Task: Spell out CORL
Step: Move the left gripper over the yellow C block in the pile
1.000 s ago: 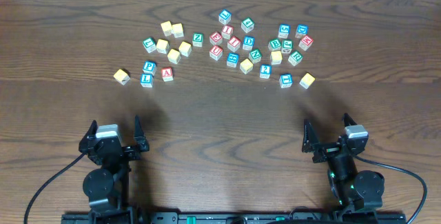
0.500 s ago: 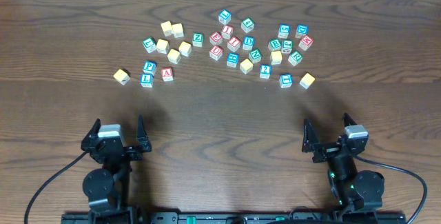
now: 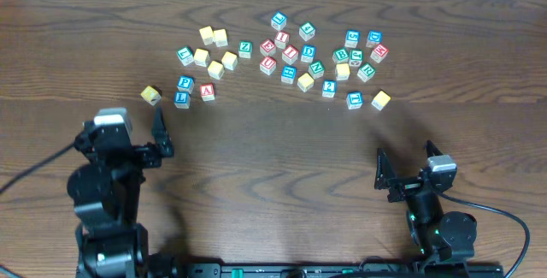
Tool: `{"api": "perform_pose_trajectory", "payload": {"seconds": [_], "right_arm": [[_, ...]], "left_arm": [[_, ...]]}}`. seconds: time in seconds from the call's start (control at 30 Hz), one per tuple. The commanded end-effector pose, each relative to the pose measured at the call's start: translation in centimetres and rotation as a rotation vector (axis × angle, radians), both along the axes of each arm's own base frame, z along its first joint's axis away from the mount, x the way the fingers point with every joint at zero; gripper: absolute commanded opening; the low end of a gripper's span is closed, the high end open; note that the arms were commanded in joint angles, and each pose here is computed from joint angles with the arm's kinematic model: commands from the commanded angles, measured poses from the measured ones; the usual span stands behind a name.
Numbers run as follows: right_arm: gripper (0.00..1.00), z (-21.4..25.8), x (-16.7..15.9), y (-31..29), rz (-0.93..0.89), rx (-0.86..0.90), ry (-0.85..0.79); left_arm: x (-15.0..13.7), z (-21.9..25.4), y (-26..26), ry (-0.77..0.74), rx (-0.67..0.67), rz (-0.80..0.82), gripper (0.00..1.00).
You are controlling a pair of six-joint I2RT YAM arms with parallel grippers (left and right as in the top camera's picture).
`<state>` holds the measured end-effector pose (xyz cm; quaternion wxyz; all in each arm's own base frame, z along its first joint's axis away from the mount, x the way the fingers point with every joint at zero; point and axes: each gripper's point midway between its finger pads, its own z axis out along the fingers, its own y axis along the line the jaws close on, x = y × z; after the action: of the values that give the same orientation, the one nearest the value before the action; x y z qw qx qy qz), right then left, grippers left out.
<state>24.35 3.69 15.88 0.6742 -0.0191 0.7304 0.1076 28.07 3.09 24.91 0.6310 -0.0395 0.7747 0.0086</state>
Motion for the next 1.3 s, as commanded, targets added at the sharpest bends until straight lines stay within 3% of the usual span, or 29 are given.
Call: {"api": "perform_pose_trajectory", "payload": {"seconds": [0.0, 0.53, 0.97, 1.27], "right_arm": [[0.99, 0.0, 0.0, -0.2, -0.008, -0.007, -0.002], [0.99, 0.0, 0.0, -0.2, -0.008, -0.007, -0.002], [0.99, 0.0, 0.0, -0.2, -0.008, -0.007, -0.002], [0.99, 0.1, 0.0, 0.0, 0.0, -0.005, -0.009]], "left_arm": [[1.4, 1.7, -1.2, 0.006, -0.03, -0.082, 1.0], [9.0, 6.0, -2.1, 0.36, -0.184, -0.19, 1.0], [10.9, 10.1, -1.8, 0.469, -0.12, -0.23, 1.0], [11.5, 7.1, -1.7, 0.588, -0.156, -0.228, 1.0]]}}
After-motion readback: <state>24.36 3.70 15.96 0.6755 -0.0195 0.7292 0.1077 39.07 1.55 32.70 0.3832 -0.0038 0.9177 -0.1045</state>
